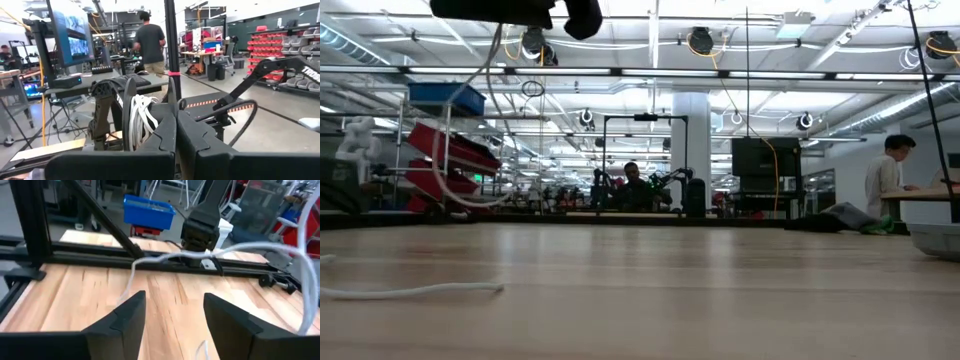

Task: Coil cords
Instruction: Coil the white cable wire onto the spool

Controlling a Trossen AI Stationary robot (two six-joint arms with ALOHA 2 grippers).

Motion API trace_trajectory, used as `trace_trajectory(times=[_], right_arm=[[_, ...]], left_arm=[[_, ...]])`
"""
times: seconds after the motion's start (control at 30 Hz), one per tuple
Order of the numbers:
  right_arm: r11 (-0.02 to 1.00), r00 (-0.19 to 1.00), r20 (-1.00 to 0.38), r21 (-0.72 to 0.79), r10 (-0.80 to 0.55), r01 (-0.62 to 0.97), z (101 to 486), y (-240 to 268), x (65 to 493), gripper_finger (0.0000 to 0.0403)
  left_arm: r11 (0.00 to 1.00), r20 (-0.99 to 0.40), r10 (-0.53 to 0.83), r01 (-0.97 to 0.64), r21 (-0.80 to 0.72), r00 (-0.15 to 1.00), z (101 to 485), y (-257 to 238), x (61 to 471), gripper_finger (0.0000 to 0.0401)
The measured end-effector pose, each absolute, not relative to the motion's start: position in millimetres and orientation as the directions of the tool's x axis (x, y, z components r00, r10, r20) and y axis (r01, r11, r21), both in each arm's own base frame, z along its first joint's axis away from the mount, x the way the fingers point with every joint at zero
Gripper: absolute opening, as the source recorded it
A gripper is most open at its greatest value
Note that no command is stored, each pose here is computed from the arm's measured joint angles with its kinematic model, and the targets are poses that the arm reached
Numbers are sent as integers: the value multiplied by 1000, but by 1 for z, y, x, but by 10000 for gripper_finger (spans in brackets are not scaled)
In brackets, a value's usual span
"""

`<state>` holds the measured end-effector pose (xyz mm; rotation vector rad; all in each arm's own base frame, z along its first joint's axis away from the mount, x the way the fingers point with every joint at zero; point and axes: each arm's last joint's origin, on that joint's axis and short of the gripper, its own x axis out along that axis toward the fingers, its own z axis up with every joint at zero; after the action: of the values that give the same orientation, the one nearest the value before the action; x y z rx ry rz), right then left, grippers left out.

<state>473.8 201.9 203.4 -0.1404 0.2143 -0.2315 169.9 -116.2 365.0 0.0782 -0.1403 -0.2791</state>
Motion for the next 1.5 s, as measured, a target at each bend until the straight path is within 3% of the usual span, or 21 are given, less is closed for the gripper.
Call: trace_trajectory(times=[0.33, 0.5, 0.73, 0.93, 1.17, 1.5], right_arm=[[972, 962, -145, -46, -233, 229, 207, 194, 481, 201], [991, 991, -49, 30, -125, 127, 219, 186, 488, 199], [990, 993, -9, 81, -118, 119, 223, 180, 490, 194], [985, 991, -9, 107, -132, 132, 223, 175, 493, 135], [985, 990, -20, 100, -139, 141, 222, 171, 494, 17], [990, 985, -116, 50, -125, 132, 211, 178, 491, 1]], left_arm=[[964, 142, -255, 240, 112, 957, 365, -118, 174, 2], [962, 138, -255, 237, 134, 957, 363, -120, 176, 2], [962, 140, -255, 236, 138, 957, 363, -121, 178, 2], [962, 140, -255, 236, 138, 957, 363, -121, 178, 2], [962, 139, -256, 237, 138, 957, 363, -121, 178, 2], [961, 139, -256, 237, 139, 956, 363, -121, 178, 2]])
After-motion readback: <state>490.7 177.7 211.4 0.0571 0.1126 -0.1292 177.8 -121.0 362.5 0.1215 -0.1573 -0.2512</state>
